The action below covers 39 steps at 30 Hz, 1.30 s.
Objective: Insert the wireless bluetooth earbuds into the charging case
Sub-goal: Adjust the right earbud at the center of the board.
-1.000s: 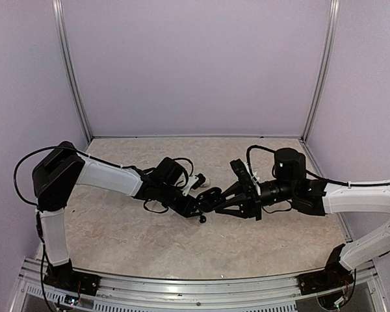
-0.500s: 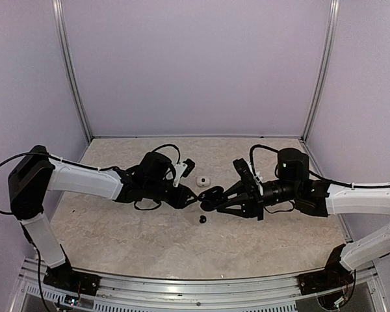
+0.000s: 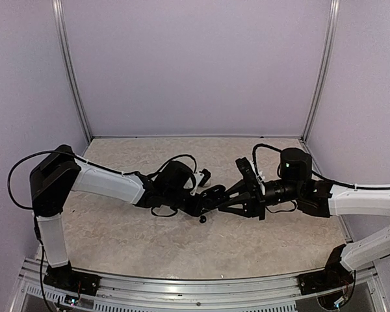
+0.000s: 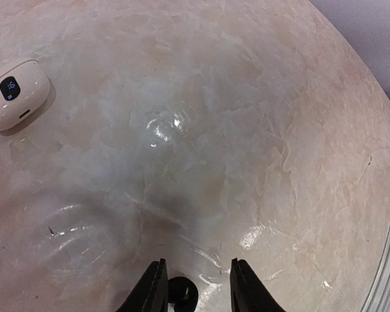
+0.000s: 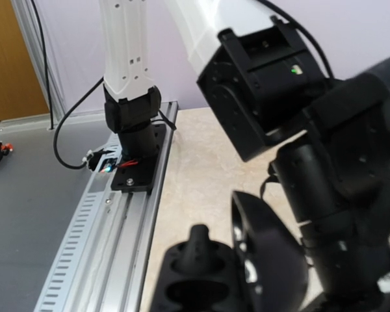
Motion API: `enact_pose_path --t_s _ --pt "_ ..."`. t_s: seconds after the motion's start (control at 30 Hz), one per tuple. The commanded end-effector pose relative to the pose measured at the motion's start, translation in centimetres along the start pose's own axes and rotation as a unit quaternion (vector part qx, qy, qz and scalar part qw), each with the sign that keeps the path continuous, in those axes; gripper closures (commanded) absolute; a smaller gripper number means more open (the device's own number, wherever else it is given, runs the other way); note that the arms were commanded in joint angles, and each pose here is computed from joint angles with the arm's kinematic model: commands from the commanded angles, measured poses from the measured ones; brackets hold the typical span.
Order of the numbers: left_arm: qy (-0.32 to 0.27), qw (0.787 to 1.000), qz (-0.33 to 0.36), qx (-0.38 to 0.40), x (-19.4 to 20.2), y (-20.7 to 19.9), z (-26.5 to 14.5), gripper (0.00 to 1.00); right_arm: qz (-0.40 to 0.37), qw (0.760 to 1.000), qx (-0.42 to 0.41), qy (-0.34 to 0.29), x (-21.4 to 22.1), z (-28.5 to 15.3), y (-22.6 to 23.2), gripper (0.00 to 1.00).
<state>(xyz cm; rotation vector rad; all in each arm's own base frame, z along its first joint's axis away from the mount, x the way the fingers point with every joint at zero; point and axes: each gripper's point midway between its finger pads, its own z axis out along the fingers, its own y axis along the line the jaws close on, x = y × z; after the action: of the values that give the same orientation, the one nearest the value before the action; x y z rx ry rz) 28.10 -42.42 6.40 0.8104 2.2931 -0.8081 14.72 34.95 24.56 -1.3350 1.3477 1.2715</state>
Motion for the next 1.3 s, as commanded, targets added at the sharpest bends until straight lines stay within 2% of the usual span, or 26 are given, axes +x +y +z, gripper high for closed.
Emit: enact_pose_path --t_s 0.0,0.13,0.33,0.77,1.03,1.27 --pt "0.009 1.000 0.006 -0.018 -0.9 1.8 0.9 0.63 0.001 1.000 0.006 -0.001 0.0 -0.4 0.0 1.00" --pt "0.023 0.999 0.023 0.006 -1.2 1.6 1.4 0.59 0.004 1.000 0.007 -0.002 0.1 -0.4 0.0 1.00" --pt "0.073 0.993 0.077 -0.046 0.4 2.1 2.5 0.55 0.003 1.000 0.008 -0.003 0.0 -0.4 0.0 1.00" --pt "0.133 0.976 0.103 -0.140 2.6 5.0 2.7 0.54 0.005 1.000 0.003 0.000 0.0 -0.2 -0.1 1.00" --pt "0.164 0.969 0.104 -0.154 5.0 5.8 0.1 0.55 0.007 1.000 0.005 0.002 0.3 -0.2 -0.2 1.00" --pt "0.203 0.964 0.091 -0.148 8.6 6.0 -2.4 0.57 0.007 1.000 0.005 0.005 0.5 -0.2 -0.3 1.00"
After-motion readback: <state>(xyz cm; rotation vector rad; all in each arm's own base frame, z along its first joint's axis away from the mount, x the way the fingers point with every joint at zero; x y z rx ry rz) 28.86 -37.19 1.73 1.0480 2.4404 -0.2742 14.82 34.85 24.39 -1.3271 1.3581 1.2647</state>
